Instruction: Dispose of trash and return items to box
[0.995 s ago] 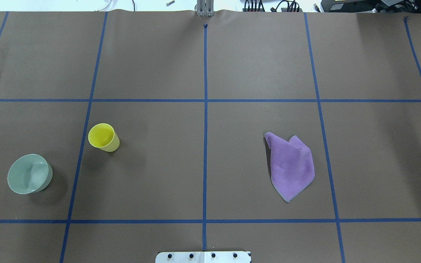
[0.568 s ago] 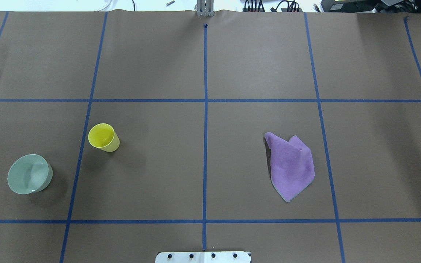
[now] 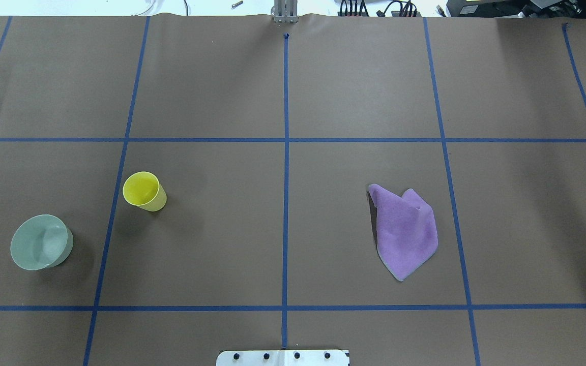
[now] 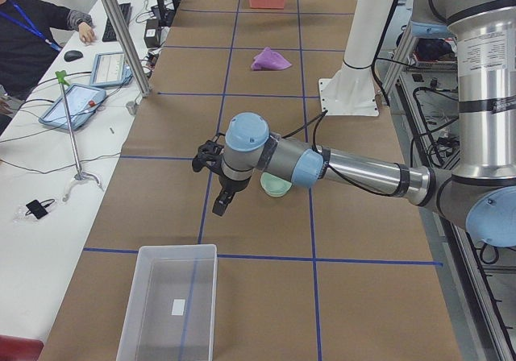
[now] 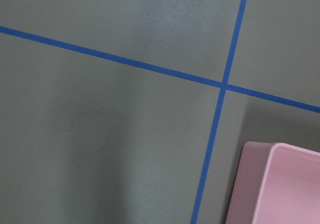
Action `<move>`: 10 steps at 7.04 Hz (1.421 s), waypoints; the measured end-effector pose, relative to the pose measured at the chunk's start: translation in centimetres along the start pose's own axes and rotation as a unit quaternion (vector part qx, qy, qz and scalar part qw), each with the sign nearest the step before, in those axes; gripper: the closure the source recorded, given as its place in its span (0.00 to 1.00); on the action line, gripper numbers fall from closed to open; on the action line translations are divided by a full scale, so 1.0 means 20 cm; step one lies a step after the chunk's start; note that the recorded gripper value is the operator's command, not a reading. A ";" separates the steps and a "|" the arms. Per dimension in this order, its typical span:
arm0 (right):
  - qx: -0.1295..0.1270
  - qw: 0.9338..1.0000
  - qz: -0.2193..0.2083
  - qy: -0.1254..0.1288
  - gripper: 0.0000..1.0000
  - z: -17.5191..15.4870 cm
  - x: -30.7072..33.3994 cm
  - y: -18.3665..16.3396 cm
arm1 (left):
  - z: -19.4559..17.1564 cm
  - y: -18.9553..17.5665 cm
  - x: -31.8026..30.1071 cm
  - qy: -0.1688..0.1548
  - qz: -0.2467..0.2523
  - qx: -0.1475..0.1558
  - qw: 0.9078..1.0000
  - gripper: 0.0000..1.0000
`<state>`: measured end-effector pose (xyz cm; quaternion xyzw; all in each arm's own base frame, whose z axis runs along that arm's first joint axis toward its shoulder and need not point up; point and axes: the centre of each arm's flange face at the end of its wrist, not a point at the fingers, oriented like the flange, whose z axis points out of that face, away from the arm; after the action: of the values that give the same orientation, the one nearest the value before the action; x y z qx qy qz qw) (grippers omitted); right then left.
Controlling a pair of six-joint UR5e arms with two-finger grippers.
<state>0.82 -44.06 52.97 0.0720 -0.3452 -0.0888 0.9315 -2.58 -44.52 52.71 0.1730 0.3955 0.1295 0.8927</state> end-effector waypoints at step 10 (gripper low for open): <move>-0.008 0.999 0.043 -0.010 0.00 0.03 -0.42 -0.07 | 1.03 -0.51 1.65 0.056 -0.194 -0.051 0.978 0.63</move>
<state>-5.99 -43.60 47.90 0.0484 -0.3563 -0.0518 0.9317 35.34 -45.93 39.63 0.0401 0.4638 -0.0166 0.8849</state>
